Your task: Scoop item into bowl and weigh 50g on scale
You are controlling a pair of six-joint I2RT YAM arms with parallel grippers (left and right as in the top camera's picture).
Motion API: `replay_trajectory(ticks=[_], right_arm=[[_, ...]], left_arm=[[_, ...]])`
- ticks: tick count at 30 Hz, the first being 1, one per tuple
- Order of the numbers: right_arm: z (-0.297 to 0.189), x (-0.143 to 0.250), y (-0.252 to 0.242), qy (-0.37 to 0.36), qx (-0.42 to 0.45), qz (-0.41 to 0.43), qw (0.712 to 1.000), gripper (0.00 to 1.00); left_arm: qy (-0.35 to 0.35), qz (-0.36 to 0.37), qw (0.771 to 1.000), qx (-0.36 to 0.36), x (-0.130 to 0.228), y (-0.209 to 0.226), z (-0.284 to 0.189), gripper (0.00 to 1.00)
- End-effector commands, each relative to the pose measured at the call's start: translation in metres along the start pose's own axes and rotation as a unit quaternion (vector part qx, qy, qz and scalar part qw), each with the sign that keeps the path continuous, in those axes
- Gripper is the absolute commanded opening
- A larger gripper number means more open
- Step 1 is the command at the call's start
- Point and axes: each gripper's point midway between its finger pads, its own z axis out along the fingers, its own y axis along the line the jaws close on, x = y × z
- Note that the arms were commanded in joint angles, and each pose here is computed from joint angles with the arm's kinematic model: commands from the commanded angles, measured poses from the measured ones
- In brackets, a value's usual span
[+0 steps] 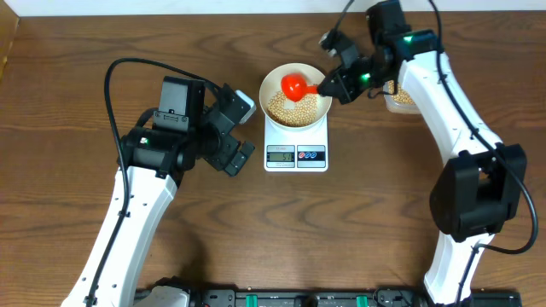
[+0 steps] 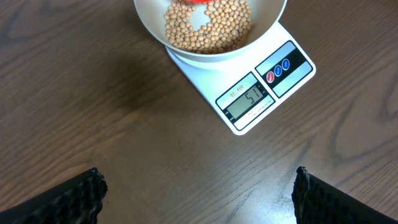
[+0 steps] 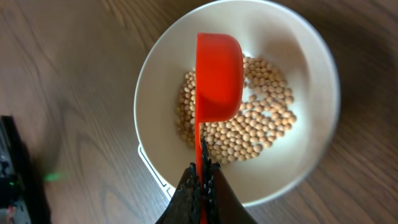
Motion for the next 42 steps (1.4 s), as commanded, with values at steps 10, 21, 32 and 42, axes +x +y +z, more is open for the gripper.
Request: replay_trajectory(ticks=[10,21,32,42], right_arm=[[0.023,0.016,-0.011,0.065,0.099,-0.019,0.993,0.01],[0.044,0.025,-0.008,0.113,0.16,-0.065,0.978,0.01],[0.05,0.026,-0.002,0.113,0.139,-0.063,0.982,0.01],[0.054,0.027,0.01,0.112,0.11,-0.067,0.985,0.01]], left_arm=[[0.002,-0.006,1.0,-0.002,0.0,0.002,0.001,0.98],[0.002,-0.006,1.0,-0.002,0.0,0.002,0.001,0.98],[0.002,-0.006,1.0,-0.002,0.0,0.002,0.001,0.98],[0.002,-0.006,1.0,-0.002,0.0,0.002,0.001,0.98]])
